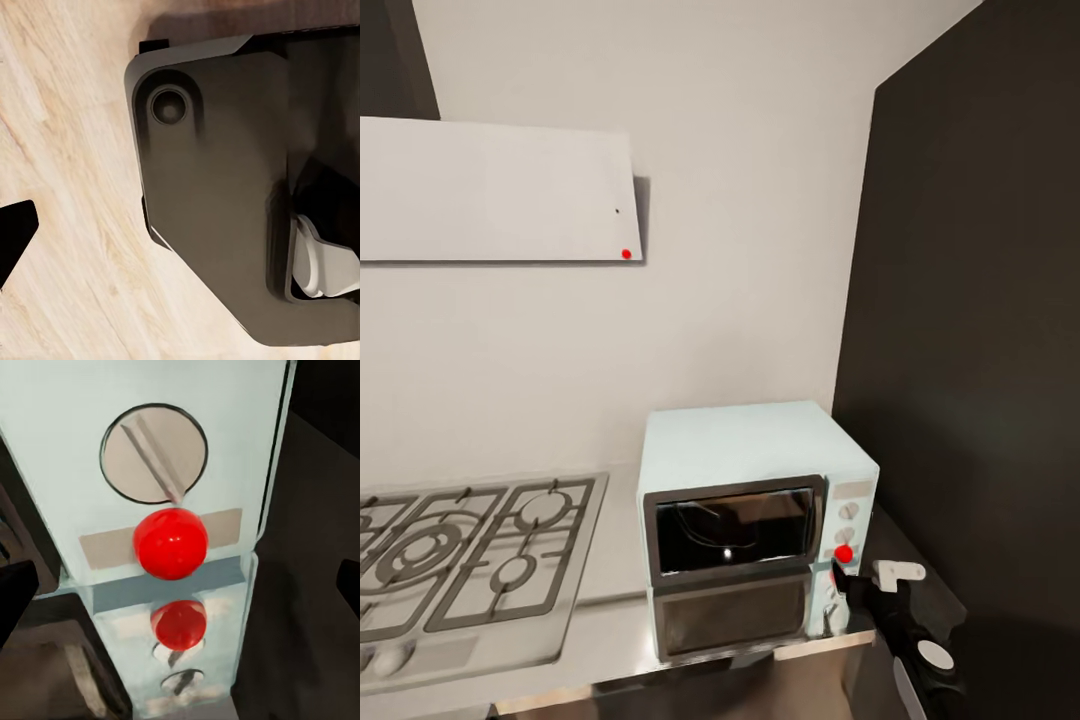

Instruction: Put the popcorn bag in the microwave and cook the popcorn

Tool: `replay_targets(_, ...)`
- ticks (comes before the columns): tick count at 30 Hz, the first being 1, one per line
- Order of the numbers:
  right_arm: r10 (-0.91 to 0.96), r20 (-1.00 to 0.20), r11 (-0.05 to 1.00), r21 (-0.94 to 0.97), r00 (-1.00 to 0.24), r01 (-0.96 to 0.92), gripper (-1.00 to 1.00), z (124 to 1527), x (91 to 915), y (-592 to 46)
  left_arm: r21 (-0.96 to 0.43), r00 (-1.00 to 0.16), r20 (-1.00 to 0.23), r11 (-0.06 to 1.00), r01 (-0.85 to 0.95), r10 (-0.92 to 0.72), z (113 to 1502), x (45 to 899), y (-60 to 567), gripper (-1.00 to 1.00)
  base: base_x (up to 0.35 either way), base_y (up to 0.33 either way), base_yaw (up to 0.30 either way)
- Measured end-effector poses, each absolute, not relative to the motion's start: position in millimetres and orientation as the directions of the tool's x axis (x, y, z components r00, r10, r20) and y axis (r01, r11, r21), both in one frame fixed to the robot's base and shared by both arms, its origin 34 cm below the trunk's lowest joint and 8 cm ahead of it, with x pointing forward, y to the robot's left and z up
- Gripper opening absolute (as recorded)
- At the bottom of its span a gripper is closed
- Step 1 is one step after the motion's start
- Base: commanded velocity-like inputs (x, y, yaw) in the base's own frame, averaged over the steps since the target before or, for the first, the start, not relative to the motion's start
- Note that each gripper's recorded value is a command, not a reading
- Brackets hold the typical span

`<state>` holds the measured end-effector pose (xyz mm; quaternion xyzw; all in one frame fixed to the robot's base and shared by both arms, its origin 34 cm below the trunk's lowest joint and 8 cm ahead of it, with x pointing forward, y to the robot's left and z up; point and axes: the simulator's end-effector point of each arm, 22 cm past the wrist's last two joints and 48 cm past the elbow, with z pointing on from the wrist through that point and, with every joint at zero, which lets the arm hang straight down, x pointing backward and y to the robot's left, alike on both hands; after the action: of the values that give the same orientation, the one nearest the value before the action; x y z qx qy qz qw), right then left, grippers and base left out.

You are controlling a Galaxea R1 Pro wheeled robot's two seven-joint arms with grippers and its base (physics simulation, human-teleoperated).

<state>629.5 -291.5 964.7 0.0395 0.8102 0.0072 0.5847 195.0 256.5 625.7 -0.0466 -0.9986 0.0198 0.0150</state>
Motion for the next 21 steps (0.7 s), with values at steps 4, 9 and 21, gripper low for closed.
replay_targets(4, 0.069, -0.947, 0.997, 0.055, -0.315, 0.054, 1.00, 964, 629, -291, -0.041, -0.995, 0.028, 0.995, 0.093, 0.094, 626, 195, 257, 1.00, 0.300, 0.000, 0.000)
replay_targets(9, 0.057, -0.945, 0.998, 0.043, -0.321, 0.051, 1.00, 961, 626, -291, -0.041, -0.995, 0.027, 0.995, 0.092, 0.093, 626, 195, 256, 1.00, 0.087, 0.000, 0.000)
replay_targets(21, 0.058, -0.933, 0.998, 0.043, -0.356, 0.050, 1.00, 945, 624, -290, -0.041, -0.995, 0.029, 0.995, 0.092, 0.093, 626, 195, 257, 1.00, 0.001, 0.000, 0.000)
